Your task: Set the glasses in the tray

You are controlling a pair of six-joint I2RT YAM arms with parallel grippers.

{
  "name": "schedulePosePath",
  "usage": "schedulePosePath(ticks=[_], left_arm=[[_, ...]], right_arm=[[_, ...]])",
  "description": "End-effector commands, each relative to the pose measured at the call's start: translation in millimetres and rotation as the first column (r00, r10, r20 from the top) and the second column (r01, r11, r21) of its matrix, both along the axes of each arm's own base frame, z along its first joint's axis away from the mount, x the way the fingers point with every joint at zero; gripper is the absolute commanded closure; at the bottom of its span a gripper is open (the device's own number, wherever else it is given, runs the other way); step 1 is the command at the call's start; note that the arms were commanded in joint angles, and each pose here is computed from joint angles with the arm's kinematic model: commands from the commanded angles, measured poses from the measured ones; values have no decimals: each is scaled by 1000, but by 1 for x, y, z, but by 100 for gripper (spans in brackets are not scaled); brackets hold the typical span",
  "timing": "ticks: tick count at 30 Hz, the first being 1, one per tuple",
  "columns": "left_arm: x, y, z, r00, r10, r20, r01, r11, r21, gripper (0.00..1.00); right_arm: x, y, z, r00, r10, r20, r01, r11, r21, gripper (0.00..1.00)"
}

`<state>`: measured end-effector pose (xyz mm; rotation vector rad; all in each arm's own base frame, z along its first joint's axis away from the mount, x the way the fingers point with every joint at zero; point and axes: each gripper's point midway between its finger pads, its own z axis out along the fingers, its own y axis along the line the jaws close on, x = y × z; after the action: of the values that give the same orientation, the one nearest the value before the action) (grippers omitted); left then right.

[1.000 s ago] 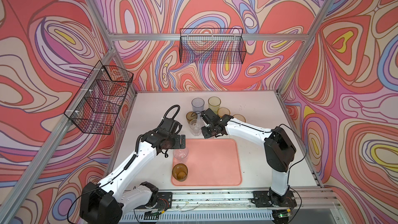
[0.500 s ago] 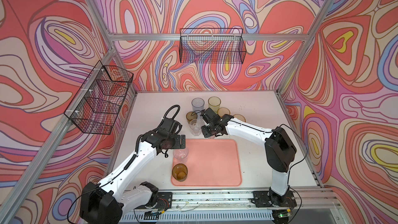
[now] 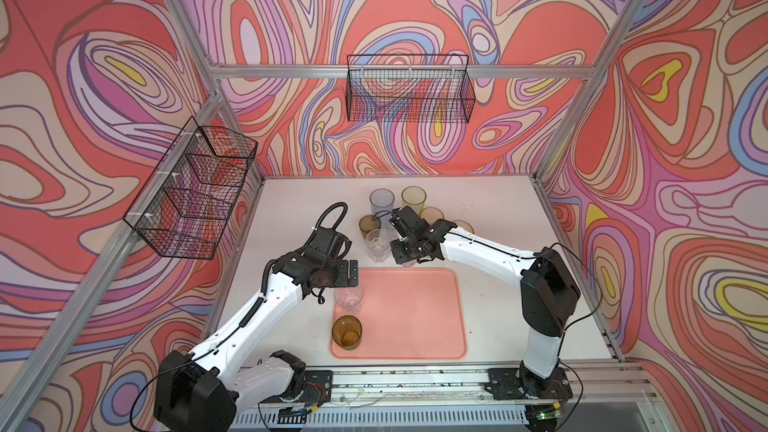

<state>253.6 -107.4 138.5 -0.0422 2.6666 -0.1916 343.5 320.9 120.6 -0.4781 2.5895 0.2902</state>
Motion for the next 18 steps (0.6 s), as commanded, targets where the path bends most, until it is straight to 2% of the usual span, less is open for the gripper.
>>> schedulePosePath(ticks=[1,8,18], left_arm=[[-3,1,4,1000,-4,0,4,1000,7,0],[-3,0,4,1000,1,1,-1,1000,-4,0],[-4,-3,6,1000,-10,11,10,1000,-28,0]], right_arm=[[-9,1,21,1000,0,7,0,999,51,100],[-18,-1,40,1000,-7,14,5,993,118,100],[-44,10,39,999,44,-20,-41,989,143,100]])
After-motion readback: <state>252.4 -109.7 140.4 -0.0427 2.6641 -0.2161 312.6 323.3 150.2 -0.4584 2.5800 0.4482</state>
